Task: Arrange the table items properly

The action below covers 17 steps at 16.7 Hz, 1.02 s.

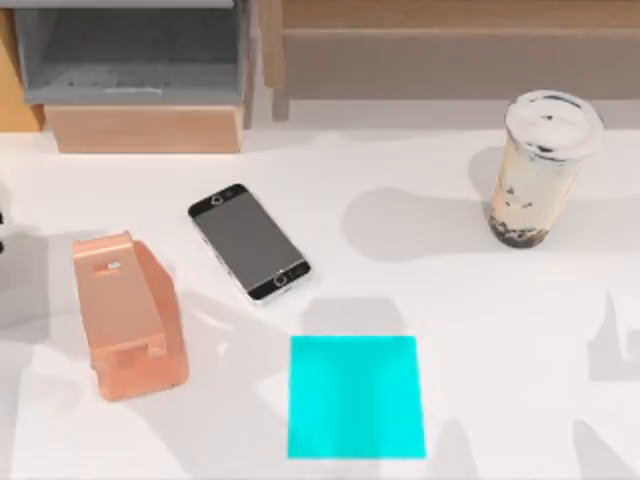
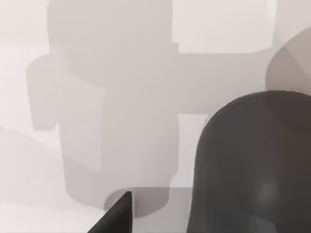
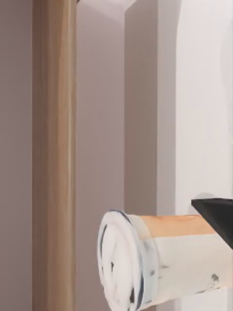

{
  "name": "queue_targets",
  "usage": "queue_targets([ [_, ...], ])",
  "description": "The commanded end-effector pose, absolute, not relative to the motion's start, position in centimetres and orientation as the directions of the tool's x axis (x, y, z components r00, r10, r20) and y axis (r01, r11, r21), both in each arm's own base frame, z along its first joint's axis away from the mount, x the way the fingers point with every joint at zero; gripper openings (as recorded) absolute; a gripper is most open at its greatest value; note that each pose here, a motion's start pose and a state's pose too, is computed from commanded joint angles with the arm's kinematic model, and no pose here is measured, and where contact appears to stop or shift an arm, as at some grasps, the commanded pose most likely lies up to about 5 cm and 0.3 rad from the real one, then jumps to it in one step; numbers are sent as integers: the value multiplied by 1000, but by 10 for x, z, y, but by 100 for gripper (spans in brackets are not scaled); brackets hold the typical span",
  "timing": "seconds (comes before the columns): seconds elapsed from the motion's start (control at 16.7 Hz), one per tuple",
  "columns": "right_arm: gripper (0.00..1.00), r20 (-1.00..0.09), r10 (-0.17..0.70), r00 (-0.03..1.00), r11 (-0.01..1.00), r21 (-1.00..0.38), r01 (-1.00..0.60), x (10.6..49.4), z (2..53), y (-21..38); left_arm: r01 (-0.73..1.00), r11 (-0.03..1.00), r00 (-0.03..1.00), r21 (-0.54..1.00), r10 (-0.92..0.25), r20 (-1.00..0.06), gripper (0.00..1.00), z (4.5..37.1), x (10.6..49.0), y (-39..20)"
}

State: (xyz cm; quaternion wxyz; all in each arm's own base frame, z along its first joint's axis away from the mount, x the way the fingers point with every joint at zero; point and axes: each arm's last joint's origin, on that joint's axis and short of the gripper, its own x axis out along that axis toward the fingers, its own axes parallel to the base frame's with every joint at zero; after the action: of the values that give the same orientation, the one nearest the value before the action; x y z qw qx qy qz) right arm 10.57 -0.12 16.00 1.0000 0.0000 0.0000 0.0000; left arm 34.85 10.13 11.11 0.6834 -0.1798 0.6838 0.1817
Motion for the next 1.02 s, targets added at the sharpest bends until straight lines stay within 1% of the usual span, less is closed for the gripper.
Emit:
queue_targets([
  [0.48, 100, 0, 0, 1000, 1000, 0, 0, 106, 160, -1, -494, 869, -1, 3, 2, -1000, 2, 111, 349, 101],
  [0.54, 100, 0, 0, 1000, 1000, 0, 0, 106, 160, -1, -494, 869, -1, 3, 2, -1000, 0, 111, 349, 101],
  [1.02, 100, 0, 0, 1000, 1000, 0, 0, 106, 160, -1, -492, 870, 4, 0, 3, -1000, 0, 114, 349, 101],
])
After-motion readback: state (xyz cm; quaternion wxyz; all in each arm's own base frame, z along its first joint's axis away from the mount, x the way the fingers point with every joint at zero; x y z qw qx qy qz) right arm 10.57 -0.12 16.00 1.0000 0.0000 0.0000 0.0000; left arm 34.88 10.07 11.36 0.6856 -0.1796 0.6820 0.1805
